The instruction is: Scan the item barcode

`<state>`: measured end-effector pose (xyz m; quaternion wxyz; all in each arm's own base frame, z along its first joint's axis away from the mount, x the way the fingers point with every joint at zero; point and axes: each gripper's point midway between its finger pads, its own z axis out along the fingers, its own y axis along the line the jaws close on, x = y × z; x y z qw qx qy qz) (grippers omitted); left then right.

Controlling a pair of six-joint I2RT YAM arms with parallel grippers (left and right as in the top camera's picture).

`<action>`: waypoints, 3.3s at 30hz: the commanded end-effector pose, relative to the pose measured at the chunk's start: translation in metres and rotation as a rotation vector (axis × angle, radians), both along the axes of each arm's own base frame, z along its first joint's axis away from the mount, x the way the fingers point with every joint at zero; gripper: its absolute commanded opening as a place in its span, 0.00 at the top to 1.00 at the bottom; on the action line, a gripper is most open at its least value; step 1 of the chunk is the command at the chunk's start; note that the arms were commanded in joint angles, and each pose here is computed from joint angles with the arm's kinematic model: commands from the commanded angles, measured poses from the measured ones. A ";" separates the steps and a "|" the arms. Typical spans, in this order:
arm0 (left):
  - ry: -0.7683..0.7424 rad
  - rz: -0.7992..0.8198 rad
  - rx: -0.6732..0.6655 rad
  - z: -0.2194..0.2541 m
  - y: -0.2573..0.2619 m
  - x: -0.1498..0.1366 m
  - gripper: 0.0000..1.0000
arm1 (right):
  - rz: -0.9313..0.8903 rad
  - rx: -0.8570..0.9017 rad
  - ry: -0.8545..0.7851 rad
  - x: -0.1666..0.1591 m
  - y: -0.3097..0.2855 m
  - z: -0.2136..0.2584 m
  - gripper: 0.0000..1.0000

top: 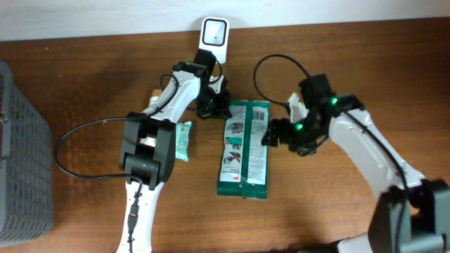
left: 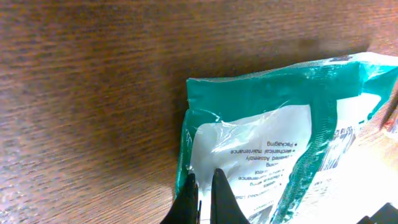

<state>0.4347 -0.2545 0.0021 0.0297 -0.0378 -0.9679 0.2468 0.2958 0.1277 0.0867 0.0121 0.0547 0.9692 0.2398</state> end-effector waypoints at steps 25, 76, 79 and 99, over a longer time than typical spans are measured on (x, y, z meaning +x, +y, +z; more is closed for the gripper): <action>0.121 0.006 0.055 -0.027 0.013 -0.023 1.00 | -0.223 0.345 -0.133 0.055 0.026 -0.028 0.96; -0.354 0.245 0.238 0.208 0.270 0.057 0.18 | 0.354 -1.378 -1.123 0.265 0.046 0.160 0.96; -0.352 0.245 0.238 0.208 0.270 0.056 0.18 | 0.320 -1.405 -1.184 0.287 0.058 0.134 0.96; -0.360 0.219 0.234 0.208 0.257 0.058 0.18 | 0.488 -1.584 -1.204 0.317 0.062 0.068 0.96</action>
